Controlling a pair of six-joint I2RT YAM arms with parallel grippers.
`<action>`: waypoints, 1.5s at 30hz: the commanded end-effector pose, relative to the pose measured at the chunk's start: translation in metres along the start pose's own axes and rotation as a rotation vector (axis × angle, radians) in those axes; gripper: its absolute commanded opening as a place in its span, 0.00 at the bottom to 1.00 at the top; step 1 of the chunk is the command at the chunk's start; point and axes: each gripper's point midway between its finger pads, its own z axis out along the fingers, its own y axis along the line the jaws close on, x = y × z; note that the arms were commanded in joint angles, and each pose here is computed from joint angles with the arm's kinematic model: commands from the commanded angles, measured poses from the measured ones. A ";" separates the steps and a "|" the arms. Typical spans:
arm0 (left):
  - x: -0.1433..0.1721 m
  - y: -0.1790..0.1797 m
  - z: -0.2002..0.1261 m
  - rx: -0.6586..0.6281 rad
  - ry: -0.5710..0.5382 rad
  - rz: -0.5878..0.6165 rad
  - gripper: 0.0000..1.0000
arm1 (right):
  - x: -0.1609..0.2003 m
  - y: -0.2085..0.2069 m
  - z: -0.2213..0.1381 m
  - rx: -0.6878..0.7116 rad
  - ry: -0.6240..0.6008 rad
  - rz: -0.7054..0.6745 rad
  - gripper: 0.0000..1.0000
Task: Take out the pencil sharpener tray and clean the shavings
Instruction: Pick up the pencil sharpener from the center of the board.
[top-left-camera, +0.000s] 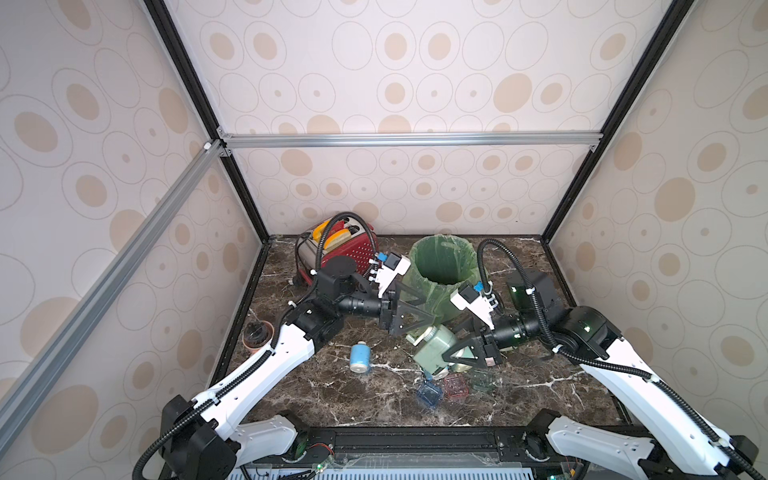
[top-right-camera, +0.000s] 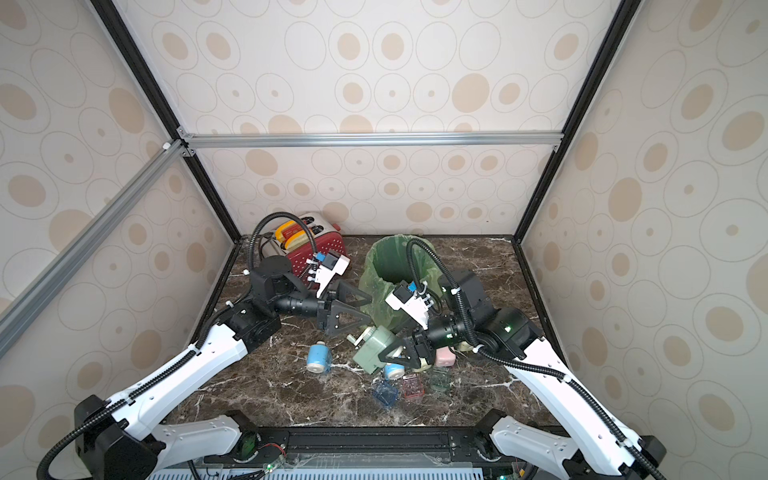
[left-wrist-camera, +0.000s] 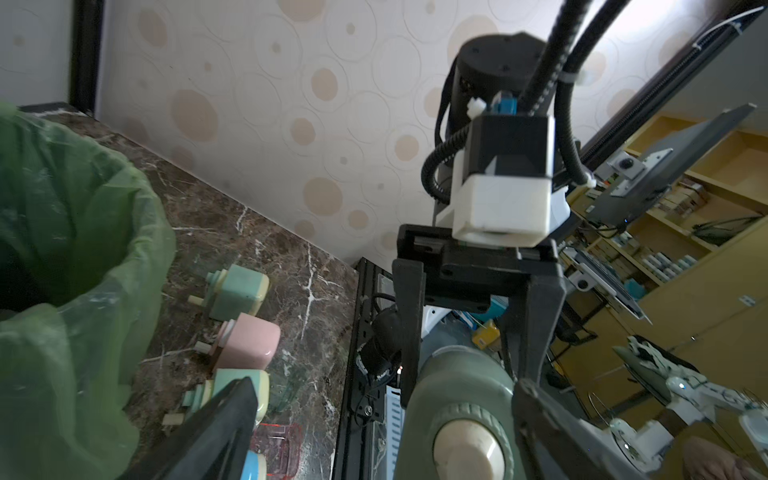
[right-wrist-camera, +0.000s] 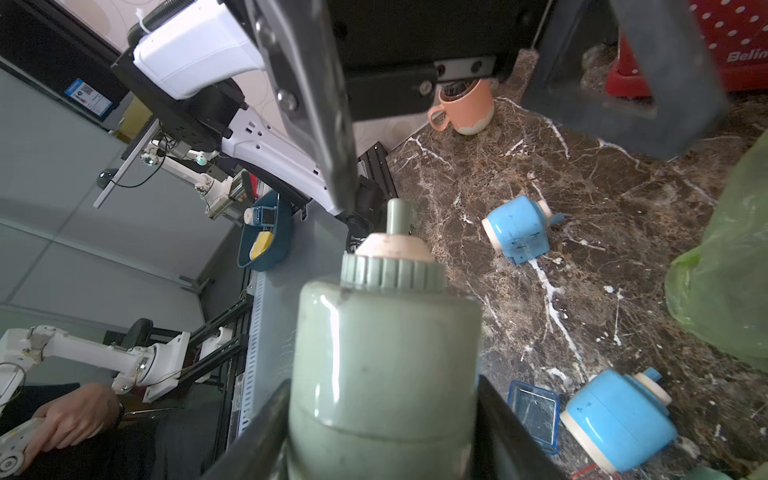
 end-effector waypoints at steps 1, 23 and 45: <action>0.005 -0.021 0.006 0.070 0.066 0.080 0.92 | -0.003 0.015 -0.009 -0.064 -0.003 -0.064 0.00; 0.028 -0.053 0.009 0.232 0.147 0.095 0.64 | -0.019 0.007 -0.007 -0.107 -0.012 -0.115 0.00; 0.015 -0.047 0.003 0.121 0.081 0.184 0.00 | -0.018 -0.031 0.004 -0.026 -0.338 -0.082 0.82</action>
